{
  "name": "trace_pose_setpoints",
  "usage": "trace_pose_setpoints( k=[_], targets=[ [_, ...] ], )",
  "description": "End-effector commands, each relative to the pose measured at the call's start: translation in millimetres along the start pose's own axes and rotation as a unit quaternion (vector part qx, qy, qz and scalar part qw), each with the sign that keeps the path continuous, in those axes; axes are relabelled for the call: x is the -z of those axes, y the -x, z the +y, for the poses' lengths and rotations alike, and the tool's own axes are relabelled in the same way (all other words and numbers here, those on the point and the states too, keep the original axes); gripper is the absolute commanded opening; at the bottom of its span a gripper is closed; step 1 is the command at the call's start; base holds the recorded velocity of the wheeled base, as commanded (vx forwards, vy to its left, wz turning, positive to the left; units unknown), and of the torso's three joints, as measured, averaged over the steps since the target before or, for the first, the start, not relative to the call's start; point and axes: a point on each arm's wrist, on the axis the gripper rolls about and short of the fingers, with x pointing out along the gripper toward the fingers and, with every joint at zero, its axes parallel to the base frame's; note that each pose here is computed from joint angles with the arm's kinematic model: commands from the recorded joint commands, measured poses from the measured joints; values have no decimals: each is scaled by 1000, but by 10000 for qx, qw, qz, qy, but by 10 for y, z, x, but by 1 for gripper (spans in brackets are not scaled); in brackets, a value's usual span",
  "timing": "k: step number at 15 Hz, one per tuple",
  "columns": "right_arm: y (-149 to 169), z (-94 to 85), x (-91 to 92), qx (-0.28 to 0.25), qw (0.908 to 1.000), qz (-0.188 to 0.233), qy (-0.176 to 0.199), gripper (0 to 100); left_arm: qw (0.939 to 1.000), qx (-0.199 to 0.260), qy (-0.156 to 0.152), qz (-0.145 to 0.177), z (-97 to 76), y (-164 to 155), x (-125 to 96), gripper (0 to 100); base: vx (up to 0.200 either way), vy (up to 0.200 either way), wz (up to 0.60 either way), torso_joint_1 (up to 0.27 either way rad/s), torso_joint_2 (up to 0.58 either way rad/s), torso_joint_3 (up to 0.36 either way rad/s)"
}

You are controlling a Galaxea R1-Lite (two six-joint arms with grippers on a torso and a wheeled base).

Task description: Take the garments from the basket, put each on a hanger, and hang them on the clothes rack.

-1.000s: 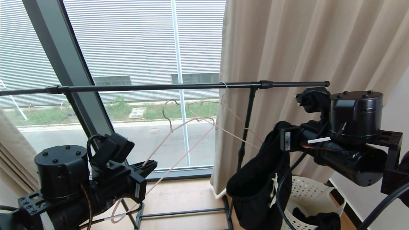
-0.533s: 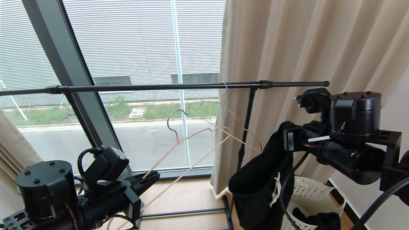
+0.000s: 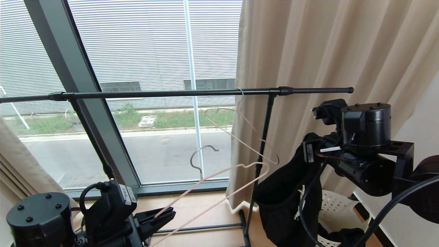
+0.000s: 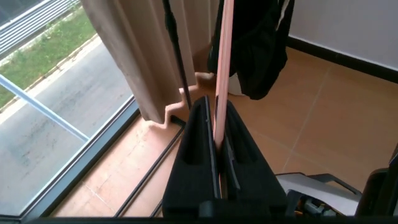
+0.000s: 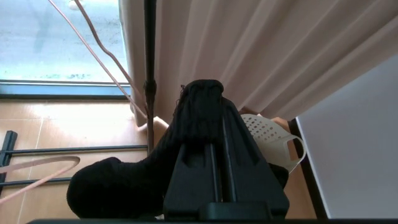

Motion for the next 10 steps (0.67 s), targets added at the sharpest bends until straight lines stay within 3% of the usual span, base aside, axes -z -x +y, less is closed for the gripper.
trace_pose_setpoints(
  k=[1,10],
  targets=[
    [-48,33,27,41,10000,55,46,0,9997,234,-21,74,-73,-54,19,0,0,0,0,0,0,0],
    [-23,80,37,11,10000,46,87,0,9987,386,-179,-289,-97,-282,-44,0,0,0,0,0,0,0]
  ],
)
